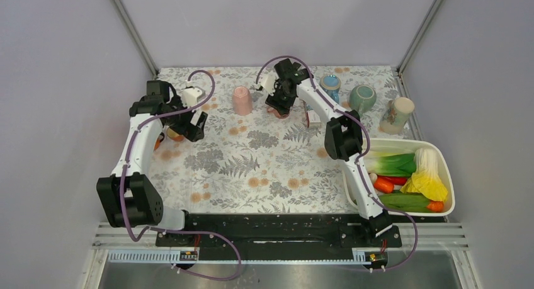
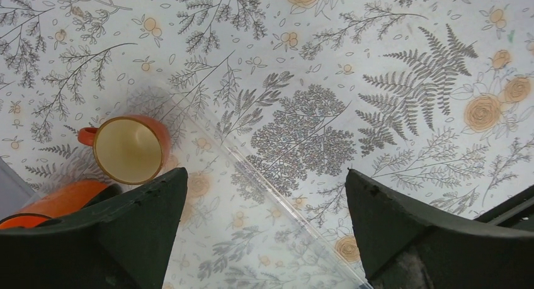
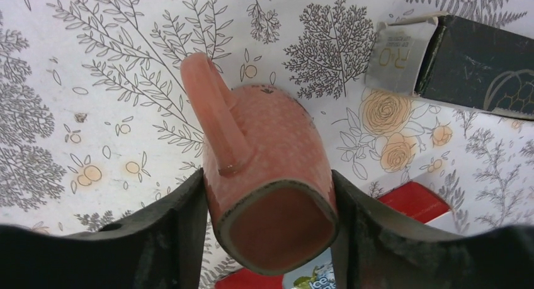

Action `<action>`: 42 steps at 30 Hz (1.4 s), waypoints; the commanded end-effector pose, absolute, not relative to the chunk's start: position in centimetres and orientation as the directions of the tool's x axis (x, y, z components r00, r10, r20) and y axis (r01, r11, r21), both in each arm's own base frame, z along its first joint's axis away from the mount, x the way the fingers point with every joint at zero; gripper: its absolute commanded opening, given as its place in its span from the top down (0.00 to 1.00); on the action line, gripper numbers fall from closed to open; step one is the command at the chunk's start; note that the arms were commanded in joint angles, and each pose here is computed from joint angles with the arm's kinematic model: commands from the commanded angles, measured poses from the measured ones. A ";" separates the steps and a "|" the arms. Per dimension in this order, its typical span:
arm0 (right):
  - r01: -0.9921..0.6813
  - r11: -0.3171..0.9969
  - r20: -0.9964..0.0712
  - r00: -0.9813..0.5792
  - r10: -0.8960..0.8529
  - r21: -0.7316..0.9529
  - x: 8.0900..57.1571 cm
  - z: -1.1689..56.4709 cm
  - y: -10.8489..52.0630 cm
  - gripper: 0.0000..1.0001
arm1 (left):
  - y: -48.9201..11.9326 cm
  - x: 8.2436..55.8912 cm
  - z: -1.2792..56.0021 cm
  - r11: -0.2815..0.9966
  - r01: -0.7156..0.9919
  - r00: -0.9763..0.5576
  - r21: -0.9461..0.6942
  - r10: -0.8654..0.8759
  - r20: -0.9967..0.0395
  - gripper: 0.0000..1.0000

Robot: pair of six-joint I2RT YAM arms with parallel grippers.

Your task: Turn the mug right side up

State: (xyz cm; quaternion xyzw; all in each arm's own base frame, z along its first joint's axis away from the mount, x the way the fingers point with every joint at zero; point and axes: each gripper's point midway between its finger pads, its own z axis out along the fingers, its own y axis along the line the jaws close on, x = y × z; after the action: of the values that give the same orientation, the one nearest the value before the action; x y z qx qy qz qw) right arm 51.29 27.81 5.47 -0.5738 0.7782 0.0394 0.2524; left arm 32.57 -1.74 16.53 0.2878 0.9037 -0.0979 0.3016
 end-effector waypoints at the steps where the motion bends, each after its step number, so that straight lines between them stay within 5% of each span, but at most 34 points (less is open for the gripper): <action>1: -0.914 0.338 -0.454 -0.210 -0.866 -0.223 51.0 6.5 28.1 0.94 | -3.7 32.3 20.1 0.791 0.611 -0.582 -0.009 0.442 -0.683 0.01; 2: -0.908 0.358 -0.472 -0.224 -0.853 -0.216 50.8 7.3 28.2 1.00 | -4.1 32.0 20.4 0.784 0.621 -0.577 -0.020 0.439 -0.689 0.01; 9: -0.851 0.515 -0.646 -0.336 -0.685 -0.104 46.8 17.0 29.7 1.00 | -6.7 29.9 22.0 0.722 0.687 -0.552 -0.085 0.442 -0.707 0.01; 15: -0.671 0.716 -0.810 -0.519 -0.272 0.190 43.0 24.8 30.7 1.00 | -10.0 27.6 25.0 0.635 0.768 -0.467 -0.082 0.467 -0.751 0.01; 19: -0.617 0.622 -0.809 -0.585 0.048 0.483 38.3 29.7 31.9 1.00 | -13.0 25.3 27.6 0.529 0.845 -0.373 -0.082 0.473 -0.798 0.01; 27: -0.520 0.166 -0.527 -0.694 0.490 0.838 31.6 35.3 32.1 1.00 | -19.1 22.8 31.8 0.376 0.919 -0.269 -0.116 0.387 -0.882 0.01; 42: -0.470 0.029 -0.332 -0.576 0.747 0.882 23.7 35.1 27.8 1.00 | -24.6 17.1 34.6 0.203 0.978 -0.117 -0.052 0.321 -0.940 0.01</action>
State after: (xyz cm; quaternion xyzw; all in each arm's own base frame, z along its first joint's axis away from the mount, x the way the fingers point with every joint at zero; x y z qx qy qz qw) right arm 23.35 29.94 29.74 0.0733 0.6589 0.6394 0.3893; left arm 17.61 -23.51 32.69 0.4953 0.6788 -0.3688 0.3974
